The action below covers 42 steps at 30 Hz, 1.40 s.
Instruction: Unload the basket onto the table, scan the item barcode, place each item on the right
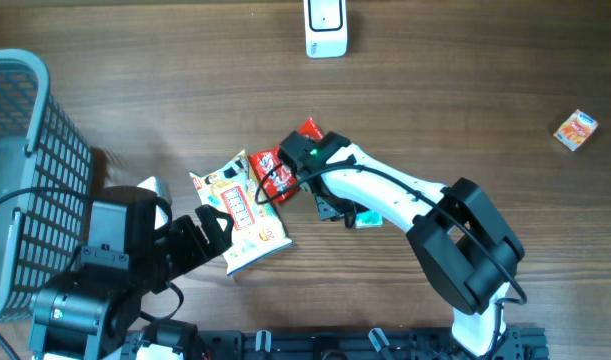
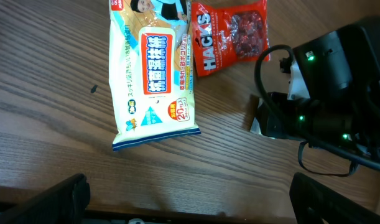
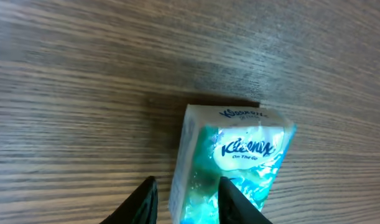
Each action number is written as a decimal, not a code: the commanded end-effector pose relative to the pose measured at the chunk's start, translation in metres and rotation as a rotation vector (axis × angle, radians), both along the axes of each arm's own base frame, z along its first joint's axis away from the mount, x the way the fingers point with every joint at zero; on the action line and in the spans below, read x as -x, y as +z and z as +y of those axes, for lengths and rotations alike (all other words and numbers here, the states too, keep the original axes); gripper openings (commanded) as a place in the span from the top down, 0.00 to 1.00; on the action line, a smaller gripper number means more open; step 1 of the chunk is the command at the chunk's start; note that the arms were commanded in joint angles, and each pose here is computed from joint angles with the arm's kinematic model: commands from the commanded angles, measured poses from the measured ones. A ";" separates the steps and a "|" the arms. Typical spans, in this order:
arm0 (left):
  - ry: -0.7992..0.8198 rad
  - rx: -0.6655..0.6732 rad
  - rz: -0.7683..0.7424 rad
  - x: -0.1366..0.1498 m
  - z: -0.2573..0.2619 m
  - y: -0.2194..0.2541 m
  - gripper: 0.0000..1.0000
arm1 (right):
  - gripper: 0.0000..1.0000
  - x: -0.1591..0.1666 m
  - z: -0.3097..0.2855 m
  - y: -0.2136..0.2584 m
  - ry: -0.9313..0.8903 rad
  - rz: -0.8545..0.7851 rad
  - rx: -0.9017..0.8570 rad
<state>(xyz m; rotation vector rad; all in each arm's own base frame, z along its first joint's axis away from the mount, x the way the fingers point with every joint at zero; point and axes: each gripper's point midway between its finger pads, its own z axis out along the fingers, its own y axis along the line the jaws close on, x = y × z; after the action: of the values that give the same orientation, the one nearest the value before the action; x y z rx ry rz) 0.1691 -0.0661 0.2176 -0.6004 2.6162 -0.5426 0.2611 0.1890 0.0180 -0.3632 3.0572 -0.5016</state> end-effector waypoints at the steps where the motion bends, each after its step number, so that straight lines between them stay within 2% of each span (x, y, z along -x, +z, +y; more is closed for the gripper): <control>1: 0.005 0.008 -0.004 0.000 0.000 0.001 0.00 | 0.68 0.006 -0.009 -0.009 -0.012 -0.001 0.033; 4: 0.006 0.008 -0.004 0.000 0.000 0.001 0.00 | 0.83 0.008 -0.005 -0.011 -0.018 0.014 0.009; 8: 0.005 0.008 -0.004 -0.001 0.000 0.001 0.00 | 0.85 0.002 -0.009 -0.009 -0.008 -0.020 0.038; 9: 0.005 0.008 -0.004 -0.001 0.000 0.001 0.00 | 0.93 0.000 -0.007 -0.009 -0.008 -0.026 0.031; 10: 0.005 0.008 -0.004 0.000 0.000 0.001 0.00 | 0.96 0.000 -0.007 -0.010 -0.007 -0.029 0.028; 13: 0.005 0.008 -0.004 0.000 0.000 0.001 0.00 | 0.96 0.004 -0.001 -0.011 -0.015 -0.001 -0.004; 16: 0.006 0.008 -0.004 0.000 0.000 0.001 0.00 | 0.96 0.012 0.027 -0.005 -0.016 0.098 -0.166; 18: 0.006 0.008 -0.004 0.000 0.000 0.001 0.00 | 0.96 0.011 0.055 0.014 0.007 0.194 -0.385; 21: 0.006 0.008 -0.004 0.000 0.000 0.001 0.00 | 0.96 0.006 0.086 0.058 0.036 0.334 -0.823; 24: 0.006 0.008 -0.004 0.000 0.000 0.001 0.00 | 0.96 -0.005 0.097 0.111 0.118 0.405 -1.253; 27: 0.005 0.008 -0.004 0.000 0.000 0.001 0.00 | 0.96 -0.013 0.083 0.114 0.111 0.392 -1.341; 30: 0.006 0.008 -0.004 0.000 0.000 0.001 0.00 | 0.96 -0.006 0.072 0.104 0.105 0.407 -1.422; 33: 0.005 0.008 -0.004 0.000 0.000 0.001 0.00 | 0.96 -0.009 0.059 0.096 0.031 0.399 -1.595; 38: 0.005 0.008 -0.004 0.000 0.000 0.001 0.00 | 0.96 -0.002 0.030 0.064 -0.093 0.381 -1.569; 42: 0.005 0.008 -0.004 -0.001 0.000 0.001 0.00 | 0.96 0.001 -0.006 0.017 -0.236 0.363 -1.311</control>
<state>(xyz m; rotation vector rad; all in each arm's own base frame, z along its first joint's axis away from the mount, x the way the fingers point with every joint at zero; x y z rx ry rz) 0.1691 -0.0661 0.2176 -0.6004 2.6162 -0.5426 0.2593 0.2075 0.0614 -0.1309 2.7675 1.8544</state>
